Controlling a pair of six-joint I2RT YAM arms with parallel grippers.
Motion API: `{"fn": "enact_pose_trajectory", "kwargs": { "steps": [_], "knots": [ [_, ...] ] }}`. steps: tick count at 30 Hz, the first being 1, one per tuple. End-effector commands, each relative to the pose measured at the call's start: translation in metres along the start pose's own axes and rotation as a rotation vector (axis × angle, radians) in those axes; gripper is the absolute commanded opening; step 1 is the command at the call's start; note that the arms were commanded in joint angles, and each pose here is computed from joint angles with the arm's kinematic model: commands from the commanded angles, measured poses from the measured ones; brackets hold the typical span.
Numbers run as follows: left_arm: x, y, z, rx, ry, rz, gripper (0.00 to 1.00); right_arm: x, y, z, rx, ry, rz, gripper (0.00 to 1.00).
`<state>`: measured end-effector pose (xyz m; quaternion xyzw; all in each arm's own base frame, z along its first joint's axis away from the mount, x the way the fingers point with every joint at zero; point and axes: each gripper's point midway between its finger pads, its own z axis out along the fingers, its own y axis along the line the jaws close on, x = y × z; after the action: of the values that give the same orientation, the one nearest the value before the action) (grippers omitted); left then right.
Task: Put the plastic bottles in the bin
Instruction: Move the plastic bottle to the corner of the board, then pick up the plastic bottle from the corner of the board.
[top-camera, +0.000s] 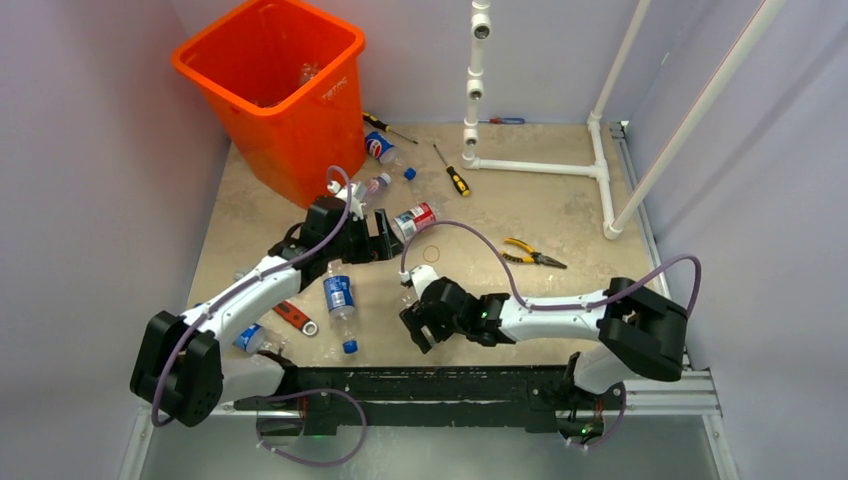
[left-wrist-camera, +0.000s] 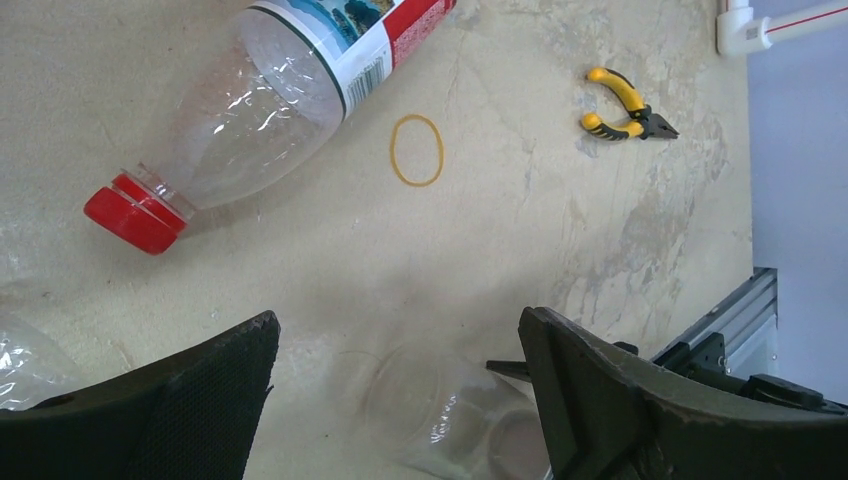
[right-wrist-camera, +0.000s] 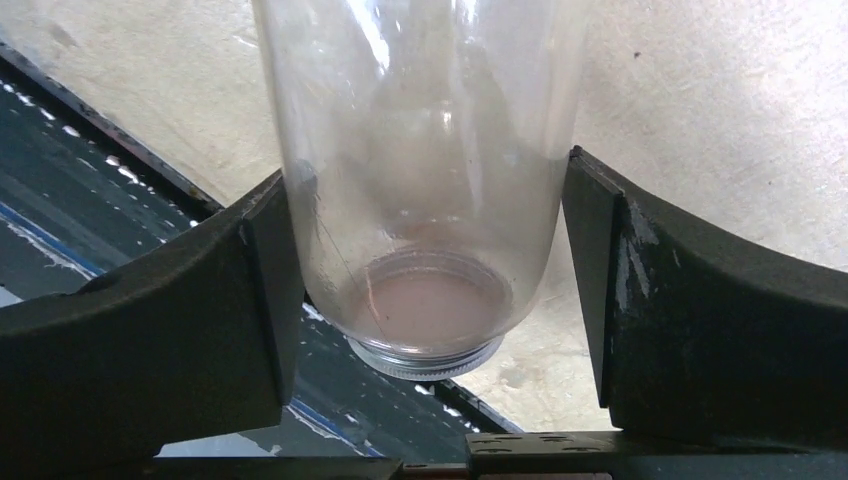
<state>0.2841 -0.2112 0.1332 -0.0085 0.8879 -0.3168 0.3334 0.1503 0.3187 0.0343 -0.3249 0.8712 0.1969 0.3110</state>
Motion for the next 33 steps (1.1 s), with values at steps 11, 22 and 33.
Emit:
{"fn": "enact_pose_trajectory", "kwargs": {
  "steps": [11, 22, 33],
  "knots": [
    [-0.012, -0.006, 0.015, -0.029, 0.013, 0.024, 0.89, -0.054, 0.027, -0.073, -0.168, -0.172, 0.084, 0.98],
    [0.005, -0.042, 0.044, 0.012, 0.064, 0.058, 0.73, -0.039, 0.064, -0.086, -0.411, -0.174, 0.066, 0.31],
    [0.051, -0.016, 0.067, -0.108, 0.134, 0.069, 0.58, 0.015, 0.052, -0.046, -0.308, -0.008, 0.066, 0.26]
  ]
}}
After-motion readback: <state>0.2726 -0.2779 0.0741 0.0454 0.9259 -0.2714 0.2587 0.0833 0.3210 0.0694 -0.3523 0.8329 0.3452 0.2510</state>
